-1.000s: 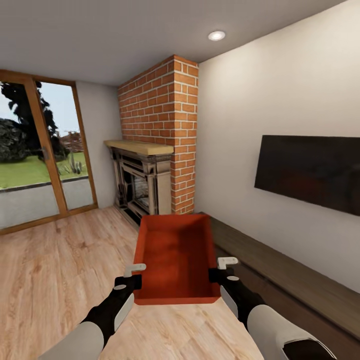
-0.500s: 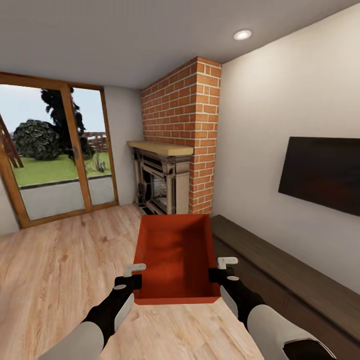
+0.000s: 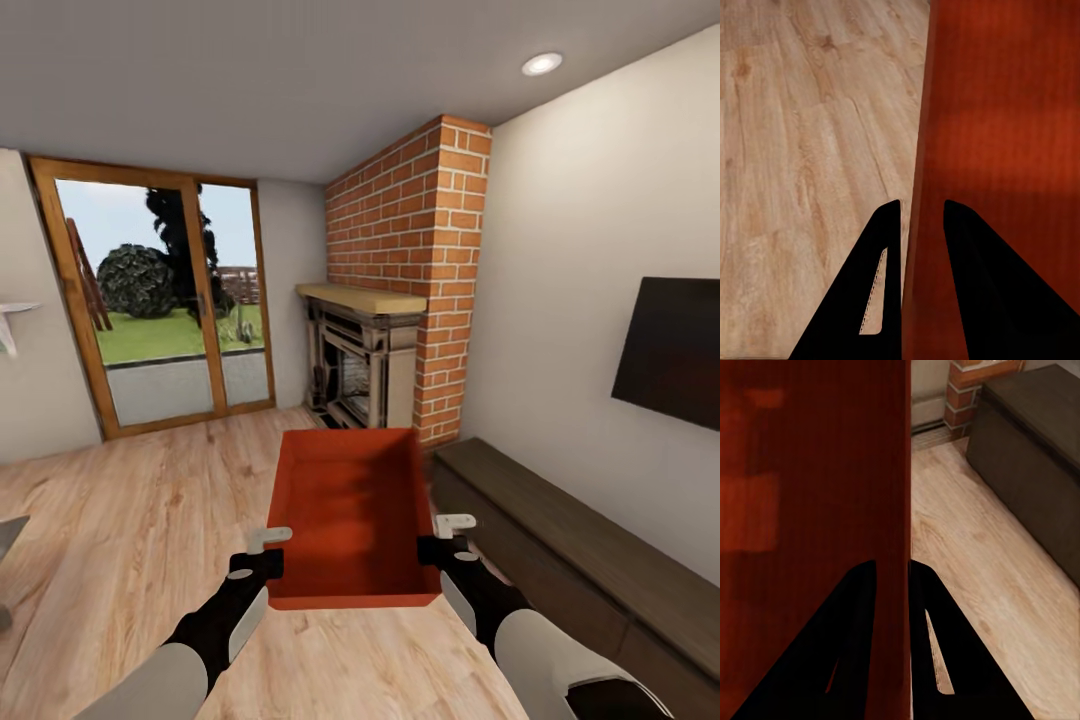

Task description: Move the two storage containers from the living room to the garage. In the garage, place one container on the floor and stack the other container on top of it (either order is fine).

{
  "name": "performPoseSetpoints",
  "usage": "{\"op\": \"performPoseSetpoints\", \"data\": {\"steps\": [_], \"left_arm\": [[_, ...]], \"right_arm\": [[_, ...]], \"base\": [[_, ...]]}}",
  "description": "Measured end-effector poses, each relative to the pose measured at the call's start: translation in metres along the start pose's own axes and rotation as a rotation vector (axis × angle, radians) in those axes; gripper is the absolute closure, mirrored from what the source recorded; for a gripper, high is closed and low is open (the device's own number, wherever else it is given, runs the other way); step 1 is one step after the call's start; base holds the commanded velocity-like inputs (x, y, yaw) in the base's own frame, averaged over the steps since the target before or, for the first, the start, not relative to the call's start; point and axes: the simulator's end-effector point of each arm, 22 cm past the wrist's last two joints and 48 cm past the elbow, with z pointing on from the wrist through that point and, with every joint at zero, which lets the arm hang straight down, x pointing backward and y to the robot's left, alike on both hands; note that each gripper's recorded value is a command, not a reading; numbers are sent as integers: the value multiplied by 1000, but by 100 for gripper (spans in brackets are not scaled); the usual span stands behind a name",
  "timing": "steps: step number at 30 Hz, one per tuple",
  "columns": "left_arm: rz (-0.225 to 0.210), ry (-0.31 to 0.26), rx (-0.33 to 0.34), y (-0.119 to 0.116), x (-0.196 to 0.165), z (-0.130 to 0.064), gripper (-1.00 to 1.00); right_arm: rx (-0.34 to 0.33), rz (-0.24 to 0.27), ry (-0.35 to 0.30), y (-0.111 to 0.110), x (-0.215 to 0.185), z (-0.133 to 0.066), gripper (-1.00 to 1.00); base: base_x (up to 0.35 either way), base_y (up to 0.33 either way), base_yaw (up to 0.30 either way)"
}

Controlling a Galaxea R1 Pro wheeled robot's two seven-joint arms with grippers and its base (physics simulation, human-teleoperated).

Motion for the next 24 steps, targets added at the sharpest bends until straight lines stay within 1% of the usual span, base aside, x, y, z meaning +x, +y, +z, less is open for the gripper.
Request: {"op": "performPoseSetpoints", "data": {"steps": [24], "left_arm": [[0,-15,1,0,-8,-3,100]], "right_arm": [[0,2,-16,0,-7,-3,100]], "base": [[0,0,264]]}}
